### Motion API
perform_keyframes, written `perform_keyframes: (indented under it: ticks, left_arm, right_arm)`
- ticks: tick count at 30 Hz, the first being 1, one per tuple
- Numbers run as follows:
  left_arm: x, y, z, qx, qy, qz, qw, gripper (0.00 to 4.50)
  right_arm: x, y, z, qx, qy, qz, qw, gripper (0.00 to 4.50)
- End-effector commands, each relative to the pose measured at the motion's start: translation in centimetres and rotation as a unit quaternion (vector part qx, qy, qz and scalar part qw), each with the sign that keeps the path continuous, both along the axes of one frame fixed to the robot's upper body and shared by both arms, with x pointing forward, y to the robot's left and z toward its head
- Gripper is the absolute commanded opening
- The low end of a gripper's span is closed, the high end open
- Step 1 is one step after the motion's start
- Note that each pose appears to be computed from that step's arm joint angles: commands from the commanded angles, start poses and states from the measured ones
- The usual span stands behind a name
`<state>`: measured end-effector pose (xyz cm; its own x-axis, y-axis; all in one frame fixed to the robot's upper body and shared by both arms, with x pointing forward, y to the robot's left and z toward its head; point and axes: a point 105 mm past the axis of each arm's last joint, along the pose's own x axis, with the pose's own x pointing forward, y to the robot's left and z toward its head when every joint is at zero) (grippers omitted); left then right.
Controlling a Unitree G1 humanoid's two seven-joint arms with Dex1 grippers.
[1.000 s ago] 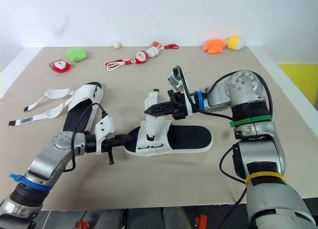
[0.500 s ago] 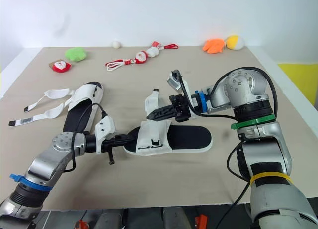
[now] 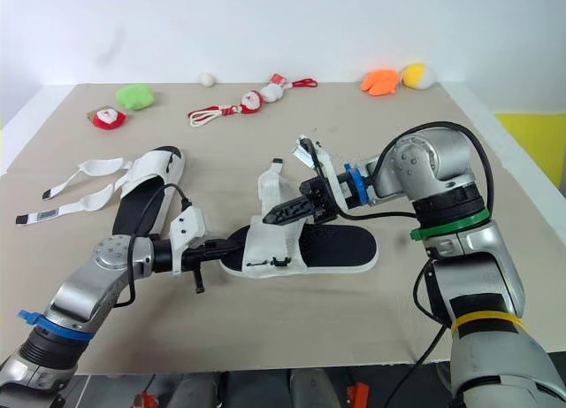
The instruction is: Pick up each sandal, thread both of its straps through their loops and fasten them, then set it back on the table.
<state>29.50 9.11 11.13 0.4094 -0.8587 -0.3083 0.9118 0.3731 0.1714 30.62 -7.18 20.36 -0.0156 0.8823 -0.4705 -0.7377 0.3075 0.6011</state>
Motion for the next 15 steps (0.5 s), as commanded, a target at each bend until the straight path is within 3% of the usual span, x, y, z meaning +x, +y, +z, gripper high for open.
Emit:
perform_keyframes:
  ticks: [1, 15]
  left_arm:
    - [-0.2, 0.2, -2.1, 0.021, 0.034, 0.009, 0.999, 0.00]
    - [-0.2, -0.1, -2.1, 0.018, 0.034, 0.007, 0.999, 0.00]
  right_arm:
    - [0.1, -0.2, -0.2, -0.023, -0.045, 0.007, 0.999, 0.14]
    - [-1.8, -0.1, -0.9, -0.019, -0.120, 0.082, 0.989, 0.14]
